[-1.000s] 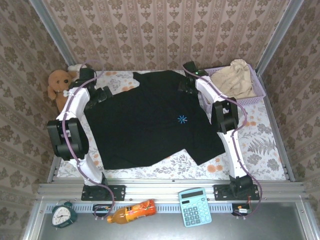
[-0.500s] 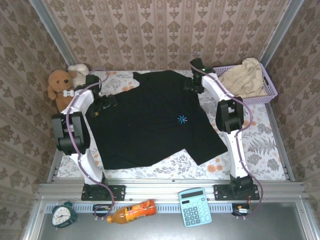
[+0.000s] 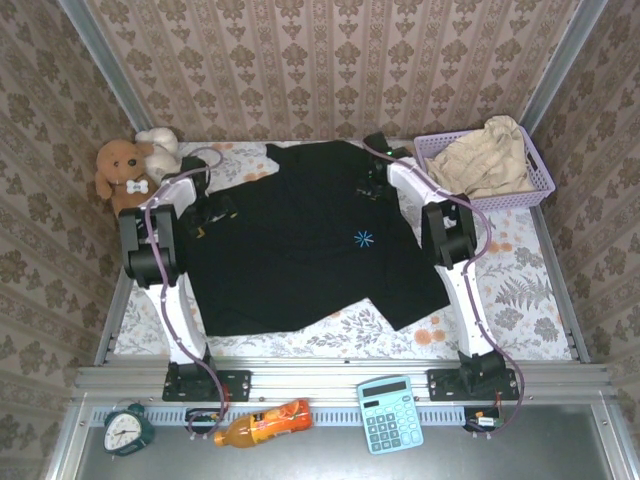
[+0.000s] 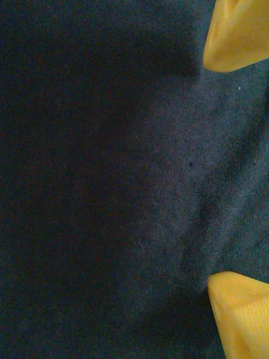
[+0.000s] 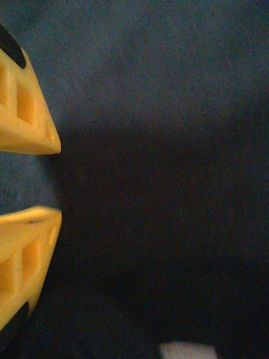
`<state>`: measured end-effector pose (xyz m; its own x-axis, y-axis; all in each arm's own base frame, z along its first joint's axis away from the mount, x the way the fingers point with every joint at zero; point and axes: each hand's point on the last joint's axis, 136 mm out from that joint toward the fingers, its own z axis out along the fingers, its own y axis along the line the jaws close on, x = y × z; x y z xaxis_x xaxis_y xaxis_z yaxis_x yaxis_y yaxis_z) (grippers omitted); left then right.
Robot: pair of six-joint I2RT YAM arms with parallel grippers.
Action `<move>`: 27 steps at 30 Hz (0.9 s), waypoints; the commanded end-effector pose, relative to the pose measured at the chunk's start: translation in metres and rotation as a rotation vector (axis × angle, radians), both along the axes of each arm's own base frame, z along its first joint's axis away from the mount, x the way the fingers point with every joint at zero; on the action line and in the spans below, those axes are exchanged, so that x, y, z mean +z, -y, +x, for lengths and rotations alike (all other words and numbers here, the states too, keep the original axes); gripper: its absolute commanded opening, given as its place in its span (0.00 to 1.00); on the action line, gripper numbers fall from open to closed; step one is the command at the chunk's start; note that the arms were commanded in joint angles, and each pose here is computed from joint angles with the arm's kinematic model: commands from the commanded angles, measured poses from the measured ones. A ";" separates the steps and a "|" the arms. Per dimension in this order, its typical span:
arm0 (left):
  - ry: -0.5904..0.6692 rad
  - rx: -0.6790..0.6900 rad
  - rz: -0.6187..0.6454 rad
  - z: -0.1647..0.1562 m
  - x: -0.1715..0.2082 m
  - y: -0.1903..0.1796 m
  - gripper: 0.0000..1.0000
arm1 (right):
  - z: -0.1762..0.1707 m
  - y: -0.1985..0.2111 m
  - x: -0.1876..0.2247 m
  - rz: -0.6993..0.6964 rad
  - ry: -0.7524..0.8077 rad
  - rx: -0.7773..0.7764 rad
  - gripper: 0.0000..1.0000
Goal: Fold and stack the mixed laundry pile
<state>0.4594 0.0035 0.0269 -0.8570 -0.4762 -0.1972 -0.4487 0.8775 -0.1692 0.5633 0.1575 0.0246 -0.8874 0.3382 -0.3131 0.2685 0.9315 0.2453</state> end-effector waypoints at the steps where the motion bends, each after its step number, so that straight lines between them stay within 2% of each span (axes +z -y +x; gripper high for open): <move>1: 0.009 -0.017 -0.015 0.028 -0.012 -0.002 0.93 | 0.016 0.037 -0.009 -0.034 0.006 -0.136 0.35; 8: 0.081 -0.119 -0.074 0.096 -0.006 0.025 0.95 | 0.040 0.067 -0.005 -0.035 0.043 -0.224 0.35; 10: 0.108 -0.138 -0.091 0.108 0.009 0.030 1.00 | 0.048 0.067 0.009 -0.008 0.079 -0.217 0.37; 14: 0.214 -0.171 -0.103 0.114 0.070 0.037 1.00 | 0.046 0.054 0.062 0.013 0.157 -0.116 0.49; 17: 0.277 -0.227 -0.073 0.101 0.119 0.042 1.00 | 0.019 0.041 0.098 0.008 0.169 -0.020 0.61; 20: 0.302 -0.279 -0.056 0.072 0.152 0.051 1.00 | -0.027 0.034 0.119 -0.002 0.148 0.063 0.69; 23: 0.284 -0.316 -0.037 0.032 0.161 0.058 1.00 | -0.085 0.036 0.124 0.009 0.105 0.107 0.71; 27: 0.221 -0.314 -0.030 -0.033 0.139 0.061 0.99 | -0.163 0.035 0.109 0.044 0.016 0.159 0.71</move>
<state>0.4667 -0.0571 0.2041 -0.8456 -0.2446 -0.4745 -0.1012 0.9462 -0.3075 0.4452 0.1209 0.1598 -0.8739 0.2611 -0.4099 0.1458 0.9454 0.2914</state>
